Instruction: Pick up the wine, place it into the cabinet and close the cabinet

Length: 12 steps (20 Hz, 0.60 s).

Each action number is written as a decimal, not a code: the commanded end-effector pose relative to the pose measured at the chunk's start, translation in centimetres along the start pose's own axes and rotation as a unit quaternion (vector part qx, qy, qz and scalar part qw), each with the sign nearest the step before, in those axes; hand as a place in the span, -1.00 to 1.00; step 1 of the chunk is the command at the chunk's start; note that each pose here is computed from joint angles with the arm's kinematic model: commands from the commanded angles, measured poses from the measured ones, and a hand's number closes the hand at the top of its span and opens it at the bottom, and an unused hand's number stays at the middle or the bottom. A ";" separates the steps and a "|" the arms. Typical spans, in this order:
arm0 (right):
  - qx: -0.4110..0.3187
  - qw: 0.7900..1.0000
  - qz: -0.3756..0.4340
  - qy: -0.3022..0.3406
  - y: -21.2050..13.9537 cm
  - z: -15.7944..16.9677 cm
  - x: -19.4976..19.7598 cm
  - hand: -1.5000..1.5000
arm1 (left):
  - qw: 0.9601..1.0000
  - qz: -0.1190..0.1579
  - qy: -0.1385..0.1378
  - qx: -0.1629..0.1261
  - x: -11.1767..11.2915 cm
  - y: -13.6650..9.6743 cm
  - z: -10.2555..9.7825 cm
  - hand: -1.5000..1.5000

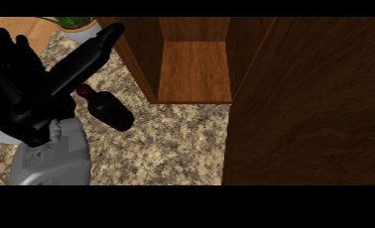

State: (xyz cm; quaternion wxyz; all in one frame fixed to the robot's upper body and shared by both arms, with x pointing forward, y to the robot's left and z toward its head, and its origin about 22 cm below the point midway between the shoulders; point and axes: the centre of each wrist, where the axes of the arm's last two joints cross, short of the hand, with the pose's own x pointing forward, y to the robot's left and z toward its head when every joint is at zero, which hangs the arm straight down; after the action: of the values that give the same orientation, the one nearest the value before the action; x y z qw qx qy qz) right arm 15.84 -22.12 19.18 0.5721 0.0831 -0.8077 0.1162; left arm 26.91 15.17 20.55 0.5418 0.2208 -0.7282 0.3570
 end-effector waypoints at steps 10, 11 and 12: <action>0.007 0.999 -0.015 -0.029 0.1 2.8 2.2 -1.00 | 0.998 0.015 0.049 0.040 -1.6 4.7 -0.1 -1.00; 0.010 0.999 -0.008 -0.035 0.2 1.5 1.9 -1.00 | 0.997 0.007 0.054 0.045 -1.4 6.3 -1.2 -1.00; 0.025 0.999 -0.011 -0.030 0.1 1.9 3.3 -1.00 | 0.997 0.006 0.061 0.041 -2.6 5.7 -1.5 -1.00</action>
State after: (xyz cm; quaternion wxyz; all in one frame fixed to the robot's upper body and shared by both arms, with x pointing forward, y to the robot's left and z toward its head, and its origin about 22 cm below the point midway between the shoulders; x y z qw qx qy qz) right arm 15.86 -22.26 19.34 0.5685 0.0771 -0.8104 0.1187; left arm 24.63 18.59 17.96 0.5651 0.2239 -0.6932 0.3873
